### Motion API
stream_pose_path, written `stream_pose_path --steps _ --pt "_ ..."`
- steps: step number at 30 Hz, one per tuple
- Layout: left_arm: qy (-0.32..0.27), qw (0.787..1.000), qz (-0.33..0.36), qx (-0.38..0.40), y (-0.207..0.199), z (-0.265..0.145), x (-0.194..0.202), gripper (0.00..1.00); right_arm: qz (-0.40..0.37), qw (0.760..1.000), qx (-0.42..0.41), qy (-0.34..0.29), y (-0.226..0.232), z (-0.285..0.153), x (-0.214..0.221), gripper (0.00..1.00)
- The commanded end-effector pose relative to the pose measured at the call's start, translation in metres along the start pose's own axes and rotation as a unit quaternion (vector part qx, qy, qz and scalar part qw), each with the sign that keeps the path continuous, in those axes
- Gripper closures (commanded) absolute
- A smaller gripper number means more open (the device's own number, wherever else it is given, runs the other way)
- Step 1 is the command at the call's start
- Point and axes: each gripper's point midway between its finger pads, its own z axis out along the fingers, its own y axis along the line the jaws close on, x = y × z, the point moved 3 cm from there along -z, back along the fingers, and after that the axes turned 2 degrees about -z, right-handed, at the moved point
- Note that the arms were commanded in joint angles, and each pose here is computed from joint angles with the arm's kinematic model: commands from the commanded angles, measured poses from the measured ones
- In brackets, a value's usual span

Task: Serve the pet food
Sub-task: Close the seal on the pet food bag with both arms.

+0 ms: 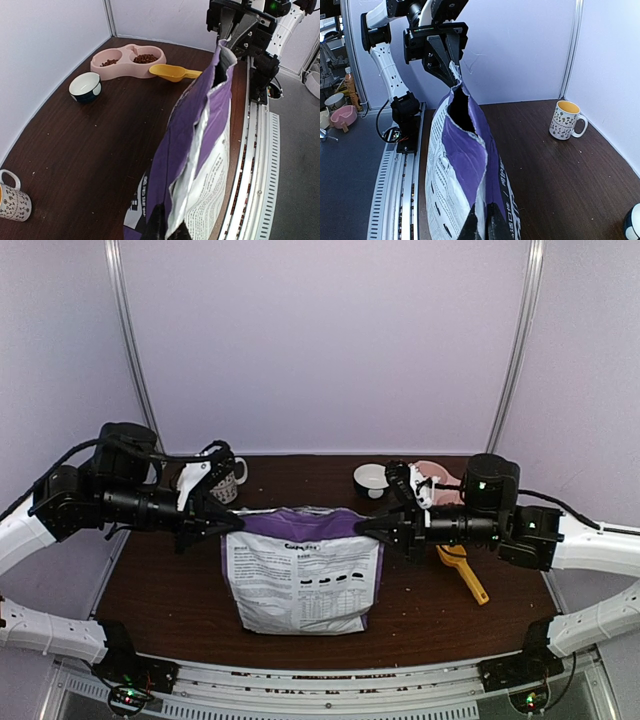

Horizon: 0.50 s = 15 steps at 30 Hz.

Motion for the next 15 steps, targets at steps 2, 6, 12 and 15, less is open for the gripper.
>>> stream_pose_path --steps 2,6,12,15 --pt "-0.079 0.993 0.020 -0.090 0.021 -0.028 -0.039 1.00 0.007 0.999 -0.002 -0.052 0.001 -0.021 -0.017 1.00" --pt "-0.055 0.990 0.025 -0.131 0.033 -0.029 -0.034 0.98 0.014 0.998 -0.017 -0.055 0.008 -0.028 -0.022 1.00" --pt "-0.050 0.996 0.063 -0.030 0.006 -0.013 -0.057 0.75 0.033 0.998 -0.037 -0.047 0.011 -0.023 -0.017 1.00" --pt "-0.030 0.996 0.088 -0.015 -0.003 -0.003 -0.067 0.45 0.035 0.998 -0.035 -0.048 0.011 -0.021 -0.016 1.00"
